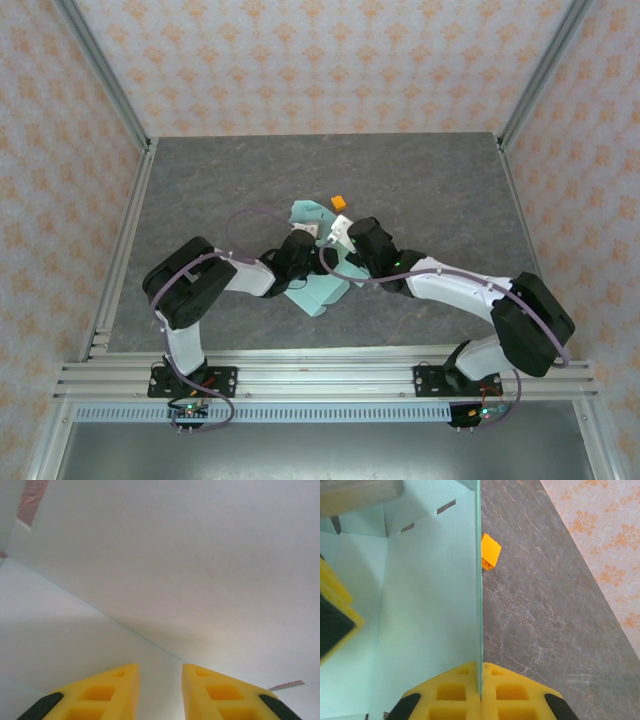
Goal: Fold the paper box
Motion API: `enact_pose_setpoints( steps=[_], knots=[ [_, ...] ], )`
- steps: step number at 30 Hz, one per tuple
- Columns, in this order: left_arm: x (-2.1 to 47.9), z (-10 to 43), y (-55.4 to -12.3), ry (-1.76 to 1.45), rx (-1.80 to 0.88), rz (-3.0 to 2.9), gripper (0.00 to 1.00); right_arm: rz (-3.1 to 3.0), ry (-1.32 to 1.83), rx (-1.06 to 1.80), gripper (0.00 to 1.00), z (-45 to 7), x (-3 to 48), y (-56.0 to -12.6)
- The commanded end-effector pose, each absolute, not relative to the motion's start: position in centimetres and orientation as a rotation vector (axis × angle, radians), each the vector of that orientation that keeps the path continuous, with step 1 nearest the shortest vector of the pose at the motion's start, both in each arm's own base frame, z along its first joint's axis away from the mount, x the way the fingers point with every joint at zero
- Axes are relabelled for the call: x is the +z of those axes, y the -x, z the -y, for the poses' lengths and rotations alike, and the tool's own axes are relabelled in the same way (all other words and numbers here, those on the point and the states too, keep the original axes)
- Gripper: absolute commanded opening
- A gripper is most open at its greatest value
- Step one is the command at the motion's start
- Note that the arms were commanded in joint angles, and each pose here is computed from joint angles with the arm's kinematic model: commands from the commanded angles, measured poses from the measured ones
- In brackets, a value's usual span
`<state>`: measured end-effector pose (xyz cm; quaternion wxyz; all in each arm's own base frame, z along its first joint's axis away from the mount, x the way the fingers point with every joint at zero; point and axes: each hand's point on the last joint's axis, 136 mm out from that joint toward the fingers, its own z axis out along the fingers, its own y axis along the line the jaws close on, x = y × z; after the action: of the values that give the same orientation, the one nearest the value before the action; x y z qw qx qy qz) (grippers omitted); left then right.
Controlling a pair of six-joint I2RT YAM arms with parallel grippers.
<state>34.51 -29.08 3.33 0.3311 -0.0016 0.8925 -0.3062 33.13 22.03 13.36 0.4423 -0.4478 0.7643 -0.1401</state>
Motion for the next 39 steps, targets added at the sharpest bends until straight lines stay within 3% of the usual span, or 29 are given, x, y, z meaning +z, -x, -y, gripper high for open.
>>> enact_pose_setpoints(
  steps=[1, 13, 24, 39],
  knots=[
    [2.8, 27.1, -33.4, -0.015, -0.674, -2.383, 0.32, -1.86, 1.086, -0.424, 0.0, -21.5, 14.3, -33.8],
    [4.0, 25.6, -31.7, -0.016, -0.666, -2.386, 0.35, -1.824, 1.124, -0.494, 0.0, -21.2, 14.5, -34.6],
    [0.7, 24.1, -29.8, 0.071, -0.666, -2.442, 0.19, -1.768, 1.282, -0.523, 0.0, -21.7, 11.9, -34.3],
    [1.0, 23.8, -29.7, 0.123, -0.688, -2.41, 0.17, -1.512, 1.433, -0.571, 0.0, -23.2, 11.6, -34.6]
  ],
)
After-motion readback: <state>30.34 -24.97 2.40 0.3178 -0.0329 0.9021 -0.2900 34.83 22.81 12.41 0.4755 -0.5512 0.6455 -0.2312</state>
